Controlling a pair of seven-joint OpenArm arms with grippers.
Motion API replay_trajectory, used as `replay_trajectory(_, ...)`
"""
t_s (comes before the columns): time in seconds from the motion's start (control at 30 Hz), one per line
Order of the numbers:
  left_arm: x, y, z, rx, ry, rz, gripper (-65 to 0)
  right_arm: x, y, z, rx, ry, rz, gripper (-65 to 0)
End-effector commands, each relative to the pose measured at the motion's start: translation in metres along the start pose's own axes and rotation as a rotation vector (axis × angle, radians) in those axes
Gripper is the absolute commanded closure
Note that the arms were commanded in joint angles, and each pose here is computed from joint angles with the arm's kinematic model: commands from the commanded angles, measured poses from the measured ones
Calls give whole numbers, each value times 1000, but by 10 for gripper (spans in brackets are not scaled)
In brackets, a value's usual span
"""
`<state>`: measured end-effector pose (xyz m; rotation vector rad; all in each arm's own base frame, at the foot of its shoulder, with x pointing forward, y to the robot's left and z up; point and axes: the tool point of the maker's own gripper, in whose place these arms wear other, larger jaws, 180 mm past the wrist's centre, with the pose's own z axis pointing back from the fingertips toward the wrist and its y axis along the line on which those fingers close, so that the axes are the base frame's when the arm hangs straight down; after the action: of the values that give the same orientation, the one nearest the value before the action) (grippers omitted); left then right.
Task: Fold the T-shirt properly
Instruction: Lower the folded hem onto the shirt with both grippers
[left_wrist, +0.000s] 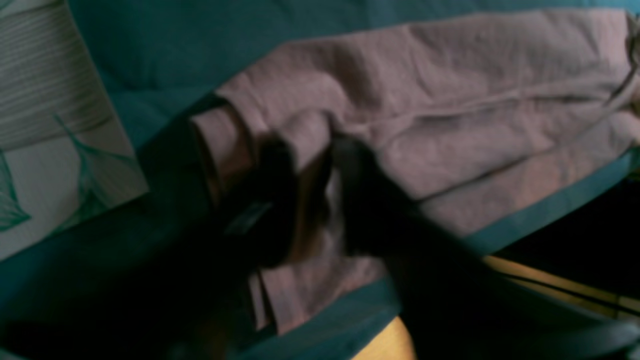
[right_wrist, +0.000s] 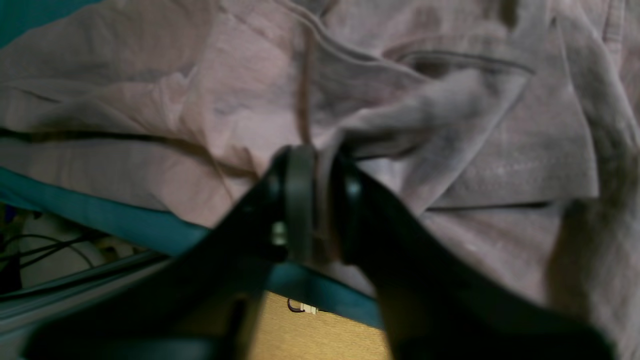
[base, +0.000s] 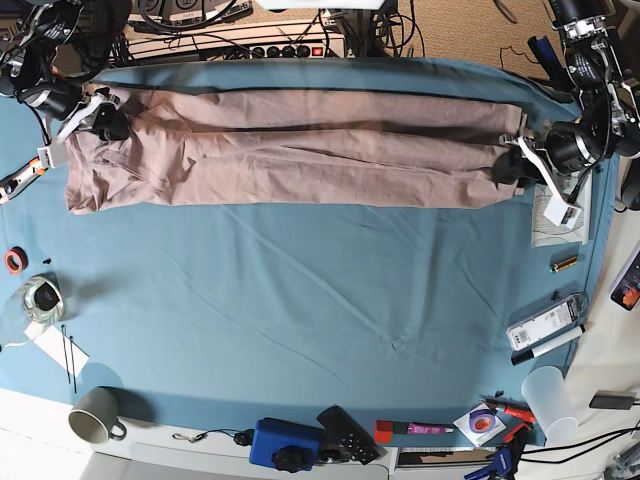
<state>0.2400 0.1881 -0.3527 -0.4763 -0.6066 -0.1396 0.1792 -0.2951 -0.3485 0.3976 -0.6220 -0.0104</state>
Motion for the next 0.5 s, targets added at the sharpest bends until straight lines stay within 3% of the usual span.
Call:
replay_trajectory(0.0,8,1,6,6,-29,-3,-320,14,0,7,0,-42,26,-172)
replay_trajectory(0.1,-1,3,6,13,-13,14,-400,14,0,7,0,-42,26,-189)
replay_trajectory(0.23,-8,8,6,47,-18,56,-400,15,0,7,2,-44,26,-189)
replay_trajectory(0.47,-11,34,5,197,-41,165,-399,15,0,7,2,-45,26,-189)
